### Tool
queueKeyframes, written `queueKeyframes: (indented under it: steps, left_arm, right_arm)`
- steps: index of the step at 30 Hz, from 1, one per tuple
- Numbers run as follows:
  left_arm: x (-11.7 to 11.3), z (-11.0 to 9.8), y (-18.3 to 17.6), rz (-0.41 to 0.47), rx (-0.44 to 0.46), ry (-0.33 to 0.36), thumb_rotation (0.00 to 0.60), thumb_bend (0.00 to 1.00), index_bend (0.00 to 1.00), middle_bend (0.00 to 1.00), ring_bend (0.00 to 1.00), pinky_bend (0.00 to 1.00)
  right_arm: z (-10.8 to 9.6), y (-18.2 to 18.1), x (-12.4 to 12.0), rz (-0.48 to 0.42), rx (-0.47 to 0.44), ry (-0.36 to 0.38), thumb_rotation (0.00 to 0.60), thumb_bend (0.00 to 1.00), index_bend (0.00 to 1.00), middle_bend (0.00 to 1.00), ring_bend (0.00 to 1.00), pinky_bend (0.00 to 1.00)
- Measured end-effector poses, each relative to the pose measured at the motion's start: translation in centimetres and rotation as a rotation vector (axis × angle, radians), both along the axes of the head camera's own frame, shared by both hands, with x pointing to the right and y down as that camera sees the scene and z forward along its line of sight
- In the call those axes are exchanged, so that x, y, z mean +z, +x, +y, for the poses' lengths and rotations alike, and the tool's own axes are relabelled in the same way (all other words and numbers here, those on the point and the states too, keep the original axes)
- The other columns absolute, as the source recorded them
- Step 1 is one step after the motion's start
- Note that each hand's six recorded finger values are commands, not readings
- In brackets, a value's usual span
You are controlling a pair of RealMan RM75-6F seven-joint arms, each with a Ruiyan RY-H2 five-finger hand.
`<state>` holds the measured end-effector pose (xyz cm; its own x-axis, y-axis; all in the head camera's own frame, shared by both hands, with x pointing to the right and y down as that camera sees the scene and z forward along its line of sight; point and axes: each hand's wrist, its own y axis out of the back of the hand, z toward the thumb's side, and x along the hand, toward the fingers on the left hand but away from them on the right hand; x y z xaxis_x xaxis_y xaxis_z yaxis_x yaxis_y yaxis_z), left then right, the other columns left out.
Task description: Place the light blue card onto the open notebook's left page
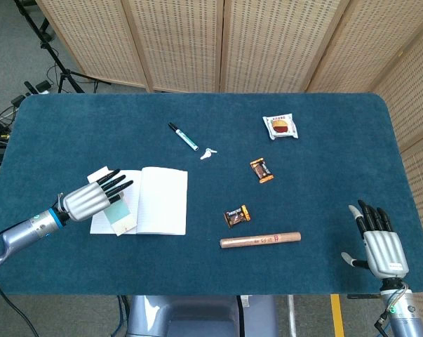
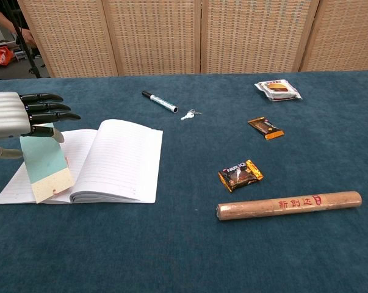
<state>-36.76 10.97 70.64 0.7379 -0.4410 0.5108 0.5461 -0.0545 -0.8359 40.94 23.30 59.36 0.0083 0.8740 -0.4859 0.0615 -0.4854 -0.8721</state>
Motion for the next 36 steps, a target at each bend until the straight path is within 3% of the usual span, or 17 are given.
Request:
queueKeyframes:
  steps: [11, 20, 28, 36]
  left_arm:
    - [0.5, -0.3, 0.2, -0.020, -0.009, 0.015, 0.600, 0.22, 0.24, 0.00, 0.00, 0.00]
    - [0.3, -1.7, -0.5, -0.017, -0.112, 0.065, 0.600, 0.22, 0.21, 0.00, 0.00, 0.00]
    - [0.2, -1.4, -1.3, 0.130, -0.355, -0.087, 0.600, 0.24, 0.09, 0.00, 0.00, 0.00]
    - [-0.9, -0.4, -2.0, 0.222, -0.556, -0.255, 0.600, 0.24, 0.00, 0.00, 0.00, 0.00]
  right_arm:
    - [-0.1, 0.1, 0.0, -0.001, 0.002, 0.004, 0.600, 0.16, 0.00, 0.00, 0.00, 0.00]
    - [0.0, 0.0, -0.1, -0.002, -0.001, 0.007, 0.600, 0.16, 0.00, 0.00, 0.00, 0.00]
    - [0.0, -0.2, 0.1, -0.003, -0.010, -0.001, 0.600, 0.16, 0.00, 0.00, 0.00, 0.00]
    - [0.1, -0.3, -0.2, -0.013, -0.012, 0.007, 0.600, 0.16, 0.00, 0.00, 0.00, 0.00]
